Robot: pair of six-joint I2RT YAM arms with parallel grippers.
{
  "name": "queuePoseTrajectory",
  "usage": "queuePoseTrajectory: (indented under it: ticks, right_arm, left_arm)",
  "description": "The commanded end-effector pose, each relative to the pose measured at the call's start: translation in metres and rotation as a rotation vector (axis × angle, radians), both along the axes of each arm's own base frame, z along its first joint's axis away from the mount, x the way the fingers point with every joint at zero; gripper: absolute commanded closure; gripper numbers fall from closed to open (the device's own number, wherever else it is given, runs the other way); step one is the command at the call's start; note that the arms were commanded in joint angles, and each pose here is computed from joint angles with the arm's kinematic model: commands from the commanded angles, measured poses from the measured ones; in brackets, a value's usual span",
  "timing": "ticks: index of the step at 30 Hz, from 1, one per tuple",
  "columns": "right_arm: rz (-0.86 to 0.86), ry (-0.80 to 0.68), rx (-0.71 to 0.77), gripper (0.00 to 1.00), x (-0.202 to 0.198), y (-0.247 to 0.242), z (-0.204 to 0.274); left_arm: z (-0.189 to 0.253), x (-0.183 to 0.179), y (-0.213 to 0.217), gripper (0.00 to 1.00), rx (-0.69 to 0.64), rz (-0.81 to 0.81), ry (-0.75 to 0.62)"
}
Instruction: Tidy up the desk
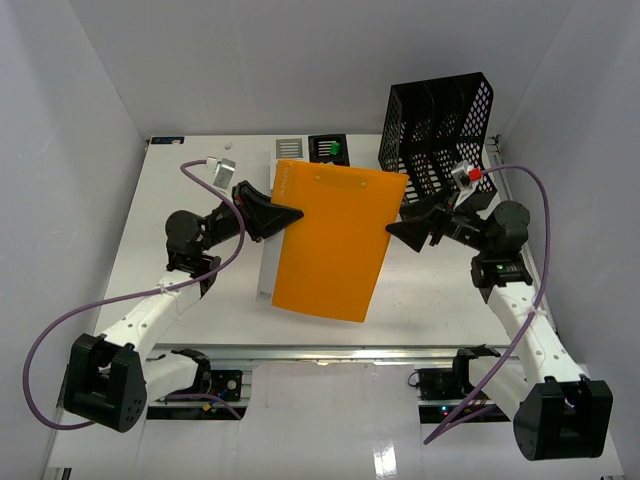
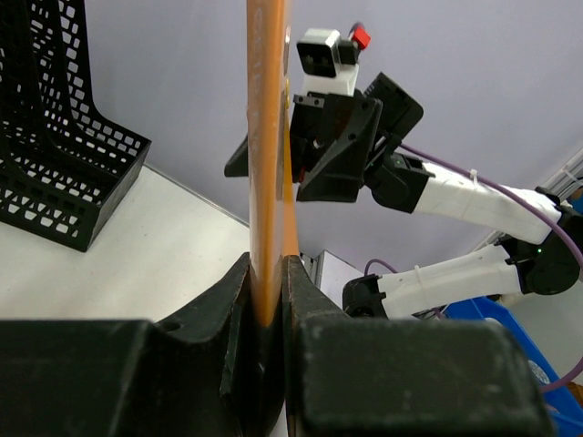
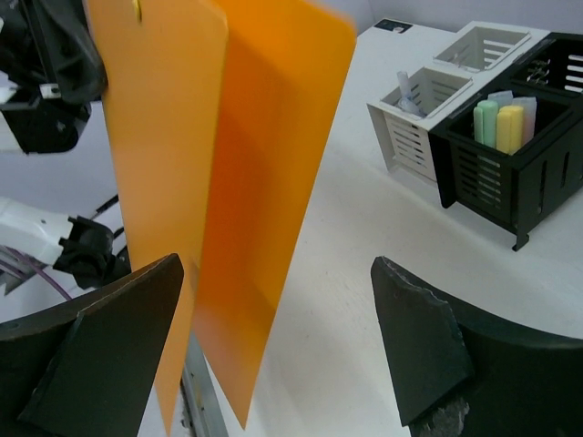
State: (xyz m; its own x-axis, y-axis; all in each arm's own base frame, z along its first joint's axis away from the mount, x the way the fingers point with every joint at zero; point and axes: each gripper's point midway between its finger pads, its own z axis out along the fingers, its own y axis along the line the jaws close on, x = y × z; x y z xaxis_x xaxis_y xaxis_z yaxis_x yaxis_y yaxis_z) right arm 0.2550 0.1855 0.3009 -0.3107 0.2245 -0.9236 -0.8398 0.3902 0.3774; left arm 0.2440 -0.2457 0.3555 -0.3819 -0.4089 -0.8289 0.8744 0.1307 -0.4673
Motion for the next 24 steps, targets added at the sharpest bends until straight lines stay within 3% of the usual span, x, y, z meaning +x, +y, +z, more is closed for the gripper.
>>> queuePoseTrajectory:
  ticks: [1,15,17,24]
  right_arm:
    - [-0.004,-0.037,0.042,0.10,0.001,0.005,0.035]
    - [0.341,-0.253,0.041,0.09,-0.065,0.026,0.043]
    - [0.376,-0.278,0.049,0.17,-0.071,0.028,0.046]
    - [0.487,-0.215,0.043,0.76,-0.073,0.039,0.047]
  left_arm:
    - [0.031,0.000,-0.004,1.00,-0.047,0.025,-0.094]
    - [0.034,0.002,-0.018,1.00,-0.051,0.008,-0.074]
    - [0.032,0.003,-0.019,1.00,-0.052,0.009,-0.066]
    - [0.025,0.009,-0.018,1.00,-0.058,0.044,-0.044]
